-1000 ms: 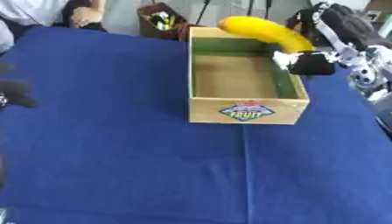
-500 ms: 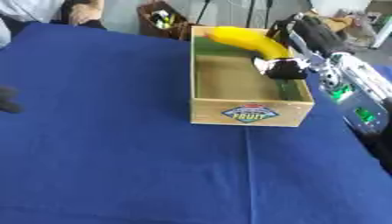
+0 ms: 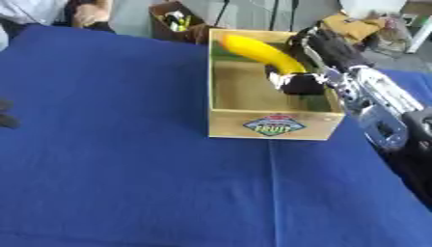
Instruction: Pick up objects on the table and place them in the box.
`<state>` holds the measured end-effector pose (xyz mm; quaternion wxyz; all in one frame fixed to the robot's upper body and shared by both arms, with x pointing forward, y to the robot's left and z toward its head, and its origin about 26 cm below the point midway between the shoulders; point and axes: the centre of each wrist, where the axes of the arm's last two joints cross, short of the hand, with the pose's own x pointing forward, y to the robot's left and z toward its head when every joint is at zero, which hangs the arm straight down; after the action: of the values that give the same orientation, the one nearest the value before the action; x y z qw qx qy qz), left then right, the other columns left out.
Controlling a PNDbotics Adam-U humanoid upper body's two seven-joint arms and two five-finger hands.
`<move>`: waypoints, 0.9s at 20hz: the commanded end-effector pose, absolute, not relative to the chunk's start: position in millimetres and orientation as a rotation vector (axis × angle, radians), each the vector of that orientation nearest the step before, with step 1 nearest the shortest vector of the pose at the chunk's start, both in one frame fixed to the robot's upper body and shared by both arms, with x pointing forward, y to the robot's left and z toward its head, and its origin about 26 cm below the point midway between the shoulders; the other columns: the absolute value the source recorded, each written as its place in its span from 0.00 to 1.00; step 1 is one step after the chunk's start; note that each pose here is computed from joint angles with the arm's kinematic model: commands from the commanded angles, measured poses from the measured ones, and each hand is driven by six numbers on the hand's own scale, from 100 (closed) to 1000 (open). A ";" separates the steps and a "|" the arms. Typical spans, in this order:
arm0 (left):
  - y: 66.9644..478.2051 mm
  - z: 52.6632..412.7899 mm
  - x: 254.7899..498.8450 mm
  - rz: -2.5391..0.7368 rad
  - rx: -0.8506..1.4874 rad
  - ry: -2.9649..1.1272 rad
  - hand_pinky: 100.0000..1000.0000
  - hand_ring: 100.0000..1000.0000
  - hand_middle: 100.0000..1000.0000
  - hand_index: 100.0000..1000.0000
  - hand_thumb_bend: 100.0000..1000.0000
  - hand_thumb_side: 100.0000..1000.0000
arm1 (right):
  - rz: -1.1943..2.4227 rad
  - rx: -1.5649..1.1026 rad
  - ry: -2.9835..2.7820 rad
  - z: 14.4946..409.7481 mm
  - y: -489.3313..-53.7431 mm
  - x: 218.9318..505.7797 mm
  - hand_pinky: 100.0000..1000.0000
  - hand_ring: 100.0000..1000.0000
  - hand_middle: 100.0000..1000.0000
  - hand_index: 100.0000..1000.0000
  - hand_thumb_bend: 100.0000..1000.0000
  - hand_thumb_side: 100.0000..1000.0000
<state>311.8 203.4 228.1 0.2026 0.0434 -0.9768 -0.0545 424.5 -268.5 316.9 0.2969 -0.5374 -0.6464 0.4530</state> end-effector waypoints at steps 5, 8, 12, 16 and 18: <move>202.3 234.7 308.7 -0.163 0.107 -2.752 0.44 0.55 0.62 0.75 0.00 1.00 | 1.245 -1.437 -1.731 338.1 -264.3 416.0 0.63 0.67 0.54 0.75 0.41 0.61; 202.8 233.9 308.6 -0.162 0.110 -2.748 0.44 0.55 0.62 0.75 0.00 1.00 | 1.217 -1.406 -1.774 343.7 -261.1 412.2 0.62 0.65 0.51 0.73 0.37 0.68; 204.1 232.7 308.5 -0.161 0.121 -2.742 0.44 0.55 0.62 0.75 0.00 1.00 | 1.162 -1.374 -1.875 356.4 -256.7 398.7 0.62 0.63 0.49 0.72 0.39 0.60; 206.1 230.9 308.4 -0.154 0.134 -2.735 0.44 0.55 0.62 0.75 0.00 1.00 | 1.098 -1.349 -1.980 366.9 -255.9 380.1 0.61 0.61 0.47 0.71 0.32 0.60; 207.3 229.6 308.3 -0.147 0.141 -2.730 0.44 0.55 0.62 0.75 0.00 1.00 | 1.072 -1.342 -2.031 368.8 -258.7 370.2 0.61 0.60 0.47 0.70 0.27 0.59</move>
<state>311.1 204.9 223.9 0.2124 0.0464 -0.9746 -0.0542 383.6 -252.1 349.2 0.2633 -0.4790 -0.7302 0.4100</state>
